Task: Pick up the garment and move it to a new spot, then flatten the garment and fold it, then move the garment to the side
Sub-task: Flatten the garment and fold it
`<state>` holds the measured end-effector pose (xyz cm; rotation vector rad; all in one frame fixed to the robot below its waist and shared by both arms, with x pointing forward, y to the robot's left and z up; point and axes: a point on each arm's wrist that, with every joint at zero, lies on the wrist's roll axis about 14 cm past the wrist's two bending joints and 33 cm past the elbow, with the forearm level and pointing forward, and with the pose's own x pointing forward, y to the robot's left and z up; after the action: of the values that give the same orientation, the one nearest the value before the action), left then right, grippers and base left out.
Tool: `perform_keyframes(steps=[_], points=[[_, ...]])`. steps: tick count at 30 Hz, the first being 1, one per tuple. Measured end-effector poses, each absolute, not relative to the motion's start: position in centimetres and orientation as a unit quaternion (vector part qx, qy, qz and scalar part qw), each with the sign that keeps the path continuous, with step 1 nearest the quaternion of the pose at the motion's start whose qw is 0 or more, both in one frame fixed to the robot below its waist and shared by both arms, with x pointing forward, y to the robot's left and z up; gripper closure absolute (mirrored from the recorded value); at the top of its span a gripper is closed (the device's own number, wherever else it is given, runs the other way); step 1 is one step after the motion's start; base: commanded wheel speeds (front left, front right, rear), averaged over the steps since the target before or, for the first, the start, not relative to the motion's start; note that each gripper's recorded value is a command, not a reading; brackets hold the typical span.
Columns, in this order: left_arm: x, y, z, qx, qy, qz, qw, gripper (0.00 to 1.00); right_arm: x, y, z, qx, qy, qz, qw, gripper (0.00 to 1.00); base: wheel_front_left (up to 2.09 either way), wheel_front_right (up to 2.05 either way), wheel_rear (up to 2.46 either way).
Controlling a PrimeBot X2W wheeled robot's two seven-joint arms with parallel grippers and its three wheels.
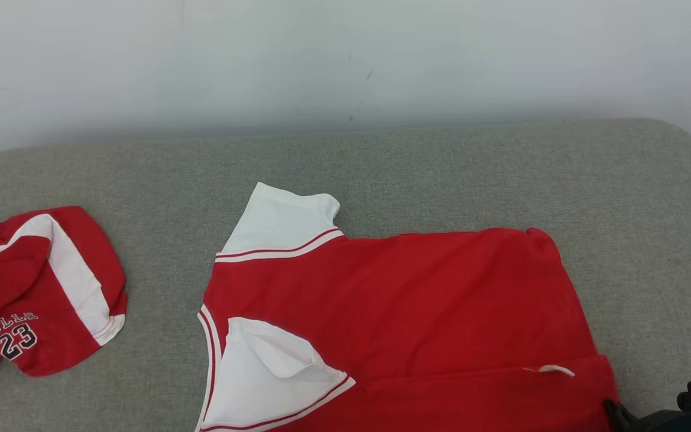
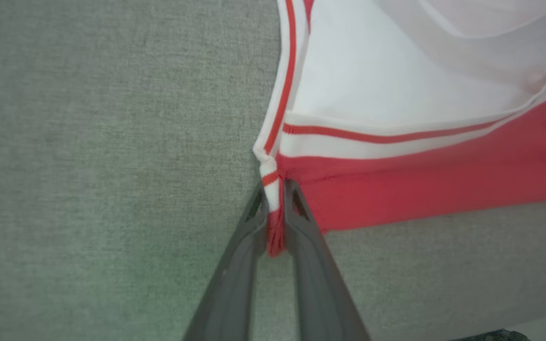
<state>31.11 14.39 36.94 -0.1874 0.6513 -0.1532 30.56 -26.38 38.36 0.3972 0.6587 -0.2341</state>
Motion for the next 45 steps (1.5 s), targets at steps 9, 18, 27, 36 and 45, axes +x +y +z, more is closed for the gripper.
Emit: perform_keyframes(steps=[9, 18, 27, 36, 45], points=[[33.2, 16.8, 39.8, -0.077, 0.277, -0.052, 0.956, 0.0, 31.9, -27.5, 42.4, 0.14, 0.287, -0.111, 0.941, 0.0, 0.0, 0.0, 0.0], [43.2, 16.1, 44.7, -0.039, 0.218, -0.089, 0.971, 0.0, 39.7, -25.6, 48.9, 0.078, 0.229, -0.066, 0.968, 0.0, 0.0, 0.0, 0.0], [52.6, 12.9, 44.2, 0.032, 0.264, -0.141, 0.954, 0.0, 44.2, -21.0, 48.0, 0.056, 0.248, 0.007, 0.967, 0.0, 0.0, 0.0, 0.0], [58.6, 9.9, 43.1, 0.054, 0.278, -0.17, 0.944, 0.0, 44.1, -23.0, 46.7, 0.053, 0.246, -0.019, 0.968, 0.0, 0.0, 0.0, 0.0], [61.3, 8.3, 40.9, 0.074, 0.293, -0.167, 0.939, 0.0, 42.3, -24.8, 44.7, 0.056, 0.262, -0.049, 0.962, 0.0, 0.0, 0.0, 0.0]])
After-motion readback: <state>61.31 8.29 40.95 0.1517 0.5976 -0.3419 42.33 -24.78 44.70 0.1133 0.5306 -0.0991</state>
